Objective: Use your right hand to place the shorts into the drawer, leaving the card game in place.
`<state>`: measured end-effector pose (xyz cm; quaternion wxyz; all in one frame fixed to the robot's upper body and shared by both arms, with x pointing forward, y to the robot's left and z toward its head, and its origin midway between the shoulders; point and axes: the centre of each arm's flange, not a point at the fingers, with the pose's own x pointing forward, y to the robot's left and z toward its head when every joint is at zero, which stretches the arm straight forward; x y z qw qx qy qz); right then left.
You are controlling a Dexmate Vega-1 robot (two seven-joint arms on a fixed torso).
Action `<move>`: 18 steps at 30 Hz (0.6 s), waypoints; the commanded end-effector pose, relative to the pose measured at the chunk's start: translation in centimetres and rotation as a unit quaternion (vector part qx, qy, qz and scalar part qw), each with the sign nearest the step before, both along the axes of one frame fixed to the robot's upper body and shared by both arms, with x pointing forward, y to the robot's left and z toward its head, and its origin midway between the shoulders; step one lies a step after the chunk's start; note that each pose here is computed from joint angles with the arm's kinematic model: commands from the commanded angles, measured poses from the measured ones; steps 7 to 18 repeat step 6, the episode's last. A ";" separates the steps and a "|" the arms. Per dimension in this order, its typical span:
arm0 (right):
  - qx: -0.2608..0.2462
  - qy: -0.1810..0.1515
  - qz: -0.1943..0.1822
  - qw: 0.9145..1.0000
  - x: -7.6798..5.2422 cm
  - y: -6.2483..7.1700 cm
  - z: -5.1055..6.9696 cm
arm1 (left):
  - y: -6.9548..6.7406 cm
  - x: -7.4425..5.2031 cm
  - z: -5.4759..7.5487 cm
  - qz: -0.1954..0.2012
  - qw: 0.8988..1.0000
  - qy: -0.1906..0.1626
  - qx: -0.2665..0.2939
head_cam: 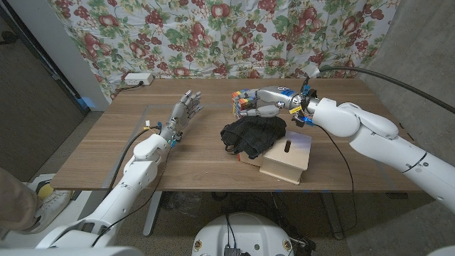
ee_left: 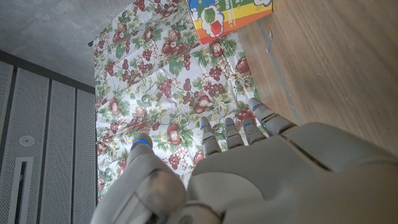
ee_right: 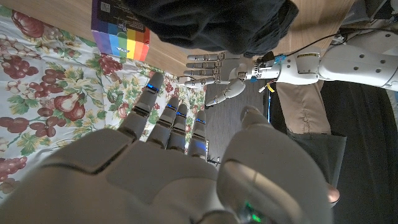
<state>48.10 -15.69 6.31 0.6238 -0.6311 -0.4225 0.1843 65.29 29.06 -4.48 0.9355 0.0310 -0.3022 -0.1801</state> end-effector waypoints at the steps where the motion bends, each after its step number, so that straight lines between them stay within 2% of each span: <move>1: 0.031 -0.015 0.008 0.999 -0.2 -0.4 0.2 | -0.4 -0.1 0.5 -0.001 1.000 -0.006 0.003; 18: 0.038 -0.015 0.011 0.999 -0.1 -0.4 -0.1 | -0.2 -0.4 0.3 0.002 1.000 -0.005 0.002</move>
